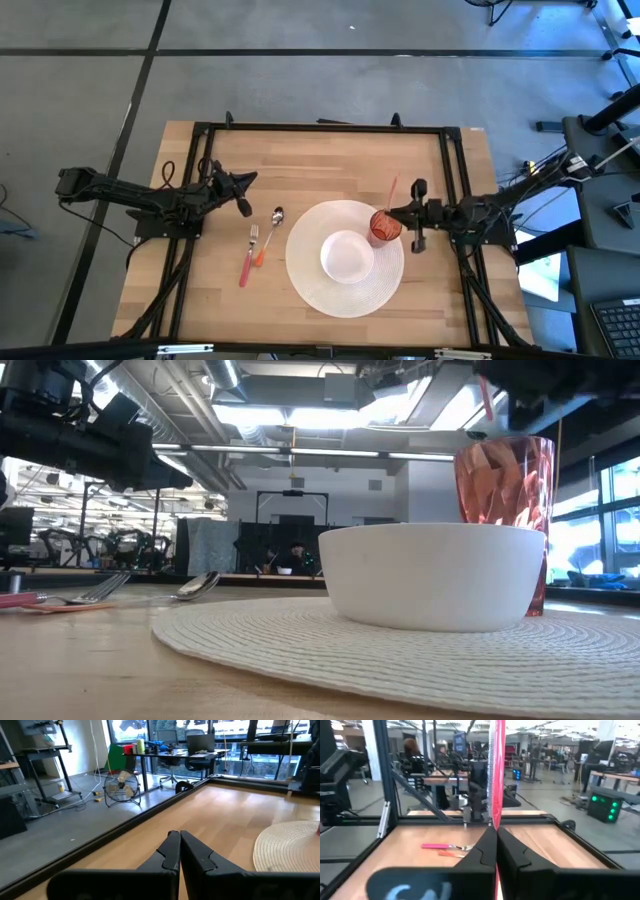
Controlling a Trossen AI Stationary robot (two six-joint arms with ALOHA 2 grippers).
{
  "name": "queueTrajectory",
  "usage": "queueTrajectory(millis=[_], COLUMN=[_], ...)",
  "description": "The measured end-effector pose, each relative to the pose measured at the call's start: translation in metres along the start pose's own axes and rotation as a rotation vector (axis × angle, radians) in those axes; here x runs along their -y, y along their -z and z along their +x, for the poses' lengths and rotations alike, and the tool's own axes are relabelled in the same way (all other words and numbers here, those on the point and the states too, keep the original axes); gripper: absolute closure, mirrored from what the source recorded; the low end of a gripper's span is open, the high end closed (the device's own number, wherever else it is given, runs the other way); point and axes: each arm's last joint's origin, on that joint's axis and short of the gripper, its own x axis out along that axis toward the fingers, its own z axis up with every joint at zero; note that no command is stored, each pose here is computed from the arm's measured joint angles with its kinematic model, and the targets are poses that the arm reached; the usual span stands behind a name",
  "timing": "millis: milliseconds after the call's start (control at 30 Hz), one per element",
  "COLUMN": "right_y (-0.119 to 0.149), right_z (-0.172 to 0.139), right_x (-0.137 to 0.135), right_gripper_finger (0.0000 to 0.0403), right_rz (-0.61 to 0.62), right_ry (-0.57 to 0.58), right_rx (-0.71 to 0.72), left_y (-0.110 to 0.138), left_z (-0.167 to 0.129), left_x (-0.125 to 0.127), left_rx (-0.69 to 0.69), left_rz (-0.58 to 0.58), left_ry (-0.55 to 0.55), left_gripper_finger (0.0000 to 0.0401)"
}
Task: Pick & Place Utensil
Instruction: Put the red straw into the brown cup
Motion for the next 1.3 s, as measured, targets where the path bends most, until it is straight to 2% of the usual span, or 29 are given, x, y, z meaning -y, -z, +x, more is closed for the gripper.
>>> queueTrajectory(millis=[167, 267, 600, 800, 1167, 1300], right_y=[0.020, 0.022, 0.040, 0.044, 0.043, 0.044], right_z=[-0.006, -0.008, -0.004, -0.002, -0.001, -0.002], right_x=[0.002, 0.003, -0.001, -0.002, -0.002, -0.002], right_gripper_finger=[0.0403, 0.0403, 0.0399, 0.0366, 0.0276, 0.0263], right_rz=[0.018, 0.022, 0.013, 0.027, 0.052, 0.048], right_ry=[0.001, 0.003, -0.003, 0.001, 0.003, 0.003], right_rx=[-0.010, 0.006, -0.121, -0.150, -0.133, -0.144], left_y=[0.000, 0.000, 0.000, 0.000, 0.000, 0.000], left_z=[0.000, 0.000, 0.000, 0.000, 0.000, 0.000], left_x=[0.000, 0.000, 0.000, 0.000, 0.000, 0.000], left_rx=[-0.001, -0.001, 0.000, -0.001, -0.001, -0.001], left_rz=[0.001, 0.001, 0.002, 0.002, 0.002, 0.002], left_ry=[0.000, 0.000, -0.008, -0.008, -0.008, -0.008], left_gripper_finger=[0.0395, 0.0395, 0.0395, 0.0395, 0.0395, 0.0395])
